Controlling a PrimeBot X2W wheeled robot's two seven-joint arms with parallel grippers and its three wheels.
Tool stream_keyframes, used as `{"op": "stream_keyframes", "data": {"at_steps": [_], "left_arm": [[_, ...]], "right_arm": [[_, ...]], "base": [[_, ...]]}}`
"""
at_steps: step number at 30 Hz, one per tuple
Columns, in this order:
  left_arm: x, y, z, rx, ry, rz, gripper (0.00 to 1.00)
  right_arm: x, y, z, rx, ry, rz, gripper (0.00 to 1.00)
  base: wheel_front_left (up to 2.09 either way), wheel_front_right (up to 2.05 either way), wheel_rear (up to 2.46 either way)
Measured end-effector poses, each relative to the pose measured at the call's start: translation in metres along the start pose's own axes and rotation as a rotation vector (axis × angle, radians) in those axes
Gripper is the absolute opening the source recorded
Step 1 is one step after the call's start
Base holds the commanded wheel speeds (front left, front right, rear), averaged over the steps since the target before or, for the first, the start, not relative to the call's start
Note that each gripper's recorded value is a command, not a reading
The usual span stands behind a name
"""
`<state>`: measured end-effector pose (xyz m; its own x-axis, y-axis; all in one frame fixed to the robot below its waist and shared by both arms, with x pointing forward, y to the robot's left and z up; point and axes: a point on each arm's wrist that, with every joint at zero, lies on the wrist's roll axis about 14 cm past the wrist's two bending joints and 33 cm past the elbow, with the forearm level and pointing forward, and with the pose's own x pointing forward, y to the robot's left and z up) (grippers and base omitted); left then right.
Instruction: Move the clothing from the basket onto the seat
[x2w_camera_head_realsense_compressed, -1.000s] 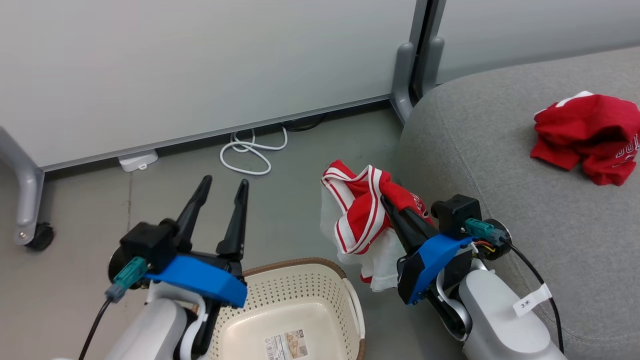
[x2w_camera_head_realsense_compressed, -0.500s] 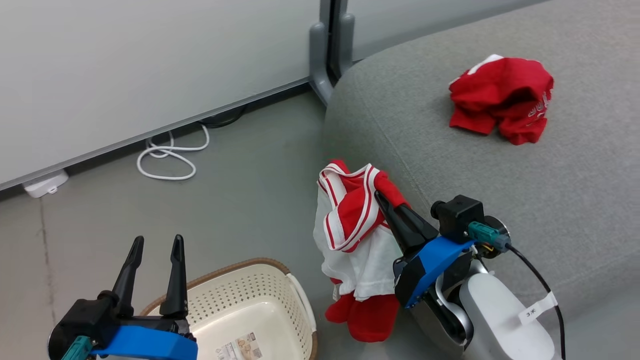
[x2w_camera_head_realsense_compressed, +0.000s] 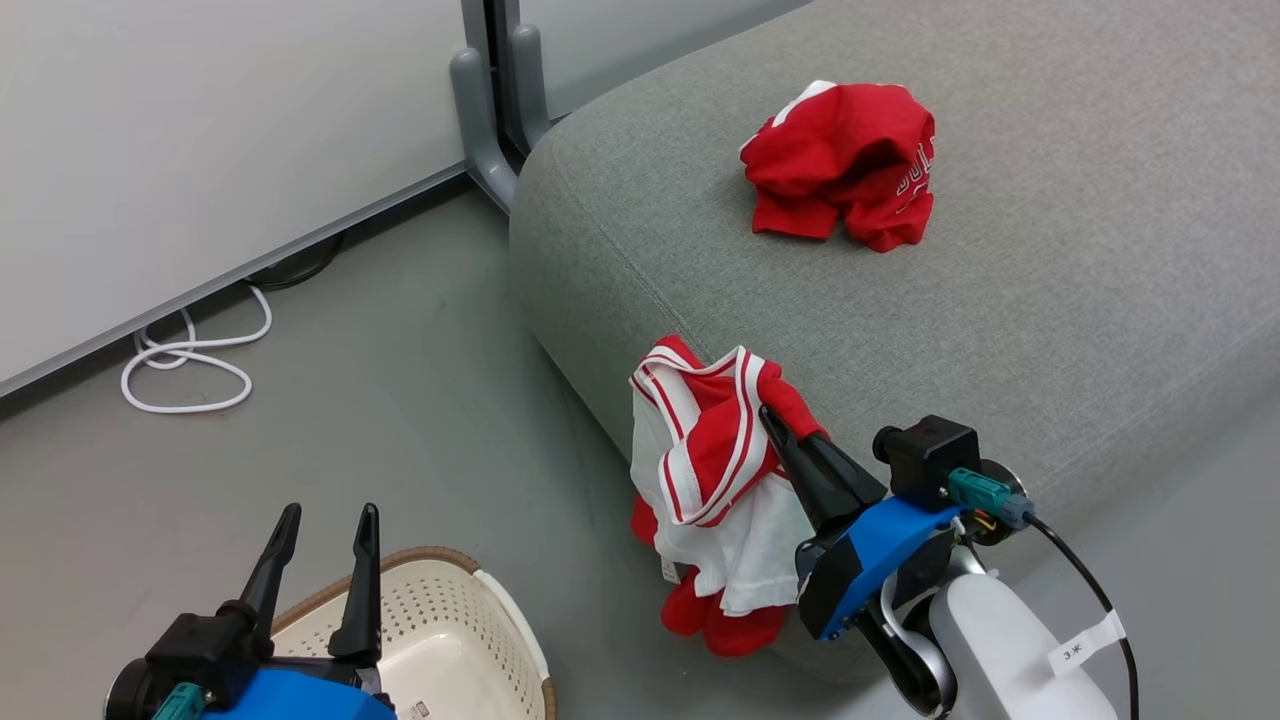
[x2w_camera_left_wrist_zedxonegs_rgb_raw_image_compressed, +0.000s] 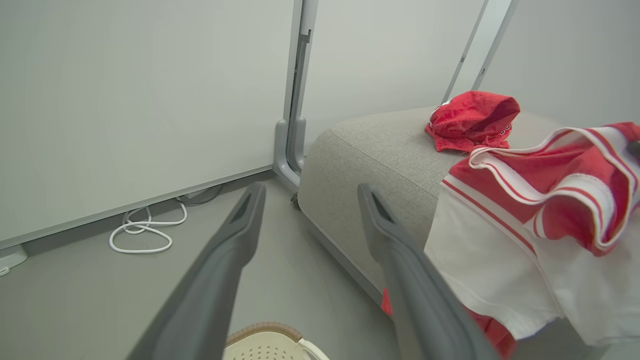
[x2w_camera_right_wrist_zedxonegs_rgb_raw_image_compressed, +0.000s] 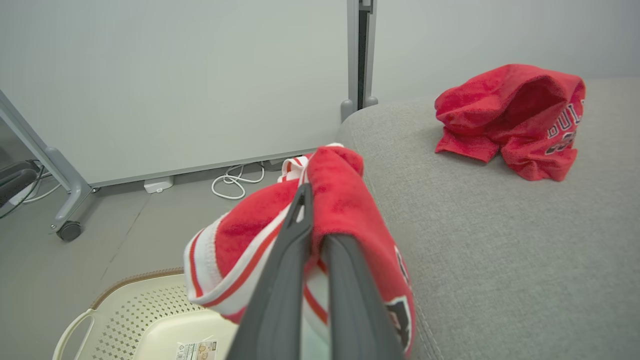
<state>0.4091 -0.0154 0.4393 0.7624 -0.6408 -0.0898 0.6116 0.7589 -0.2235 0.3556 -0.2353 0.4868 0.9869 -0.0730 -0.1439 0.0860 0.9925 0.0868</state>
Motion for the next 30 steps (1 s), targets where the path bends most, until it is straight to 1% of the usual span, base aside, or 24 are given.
{"op": "stream_keyframes", "data": {"at_steps": [6, 13, 16, 23, 28, 30], "left_arm": [[0.005, -0.005, -0.006, 0.002, 0.021, -0.031, 1.0], [0.006, 0.0, -0.007, 0.002, 0.025, -0.039, 1.0], [0.008, 0.002, -0.008, 0.001, 0.026, -0.043, 1.0], [0.02, 0.013, -0.01, 0.001, 0.032, -0.049, 1.0], [0.03, 0.021, -0.014, 0.0, 0.034, -0.053, 1.0], [0.035, 0.026, -0.014, 0.002, 0.028, -0.058, 1.0]], "right_arm": [[-0.006, -0.009, -0.001, 0.008, -0.002, -0.031, 0.0], [-0.005, -0.009, -0.002, 0.01, 0.002, -0.035, 0.0], [0.002, -0.007, 0.002, -0.005, 0.004, -0.023, 0.0], [0.045, -0.017, 0.068, -0.098, -0.125, -0.017, 0.0], [0.077, -0.043, 0.13, -0.212, -0.219, -0.055, 0.0], [0.088, -0.058, 0.158, -0.257, -0.254, -0.086, 0.0]], "base": [[0.0, 0.0, 0.0], [0.0, 0.0, 0.0], [0.0, 0.0, 0.0], [0.0, 0.0, 0.0], [0.0, 0.0, 0.0], [0.0, 0.0, 0.0]]}}
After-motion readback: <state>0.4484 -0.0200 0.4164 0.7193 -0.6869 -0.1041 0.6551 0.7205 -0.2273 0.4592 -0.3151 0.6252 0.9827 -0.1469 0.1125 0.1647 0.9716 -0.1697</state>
